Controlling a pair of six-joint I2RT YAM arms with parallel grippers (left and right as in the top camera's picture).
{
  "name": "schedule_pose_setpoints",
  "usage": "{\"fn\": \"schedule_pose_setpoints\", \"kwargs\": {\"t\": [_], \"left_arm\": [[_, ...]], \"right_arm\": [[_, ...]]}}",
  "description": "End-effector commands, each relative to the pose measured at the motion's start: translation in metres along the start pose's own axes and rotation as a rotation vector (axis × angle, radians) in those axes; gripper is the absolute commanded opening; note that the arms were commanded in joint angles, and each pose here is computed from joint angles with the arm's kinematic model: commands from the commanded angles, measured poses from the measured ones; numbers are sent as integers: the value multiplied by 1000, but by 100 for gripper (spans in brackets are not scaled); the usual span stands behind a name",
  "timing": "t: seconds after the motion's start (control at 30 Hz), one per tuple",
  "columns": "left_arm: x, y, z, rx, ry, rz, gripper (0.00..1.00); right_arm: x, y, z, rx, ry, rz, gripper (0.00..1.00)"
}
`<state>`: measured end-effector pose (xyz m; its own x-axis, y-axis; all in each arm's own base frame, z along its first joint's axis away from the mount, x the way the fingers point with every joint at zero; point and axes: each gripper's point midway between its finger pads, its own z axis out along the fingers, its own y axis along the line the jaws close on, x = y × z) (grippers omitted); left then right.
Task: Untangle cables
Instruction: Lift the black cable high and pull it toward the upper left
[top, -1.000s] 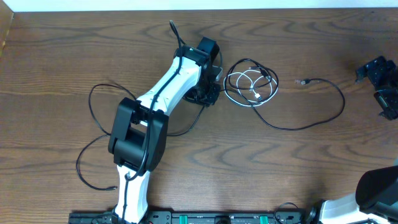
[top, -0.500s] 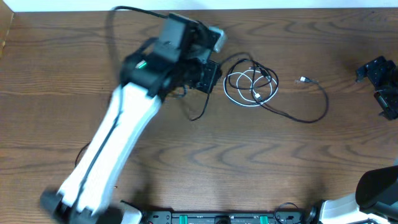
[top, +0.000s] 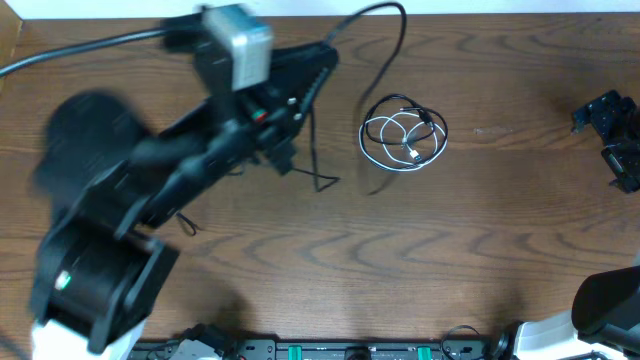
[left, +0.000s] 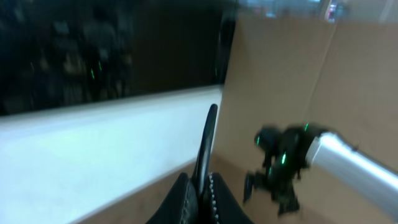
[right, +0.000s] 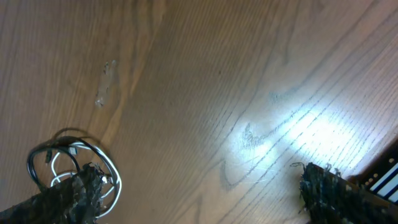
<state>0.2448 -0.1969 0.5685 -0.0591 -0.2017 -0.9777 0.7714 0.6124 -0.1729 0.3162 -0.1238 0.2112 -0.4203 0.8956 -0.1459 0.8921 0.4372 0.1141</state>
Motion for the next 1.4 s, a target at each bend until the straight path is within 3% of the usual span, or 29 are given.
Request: {"fn": "schedule_pose_setpoints", "kwargs": {"t": [0.0,0.17,0.37,0.67,0.87,1.13,1.23,1.33,1.37], "left_arm": [[-35,14,-25,-122,-131,-49,8],[-54,55,-49,-325,-221,-85,7],[-65,127,-87,-673,-305,-73,7],[-50,231,-101,-903,-331,-179,8],[-63,288,-79,-840,-350,-195,8],[-116,334,-39,-781,-394,-158,8],[-95,372,-40,-842,-338,-206,8],[-52,423,-56,-955,-254,-285,8],[-25,451,-74,-1054,-209,-333,8]], "right_arm": [[0,-1,0,4,-3,11,99],[0,-1,0,4,-3,11,99],[0,-1,0,4,-3,11,99],[0,-1,0,4,-3,11,99],[0,-1,0,4,-3,11,99],[0,-1,0,5,-3,11,99],[0,-1,0,4,-3,11,99],[0,-1,0,4,-3,11,99],[0,-1,0,4,-3,11,99]]}}
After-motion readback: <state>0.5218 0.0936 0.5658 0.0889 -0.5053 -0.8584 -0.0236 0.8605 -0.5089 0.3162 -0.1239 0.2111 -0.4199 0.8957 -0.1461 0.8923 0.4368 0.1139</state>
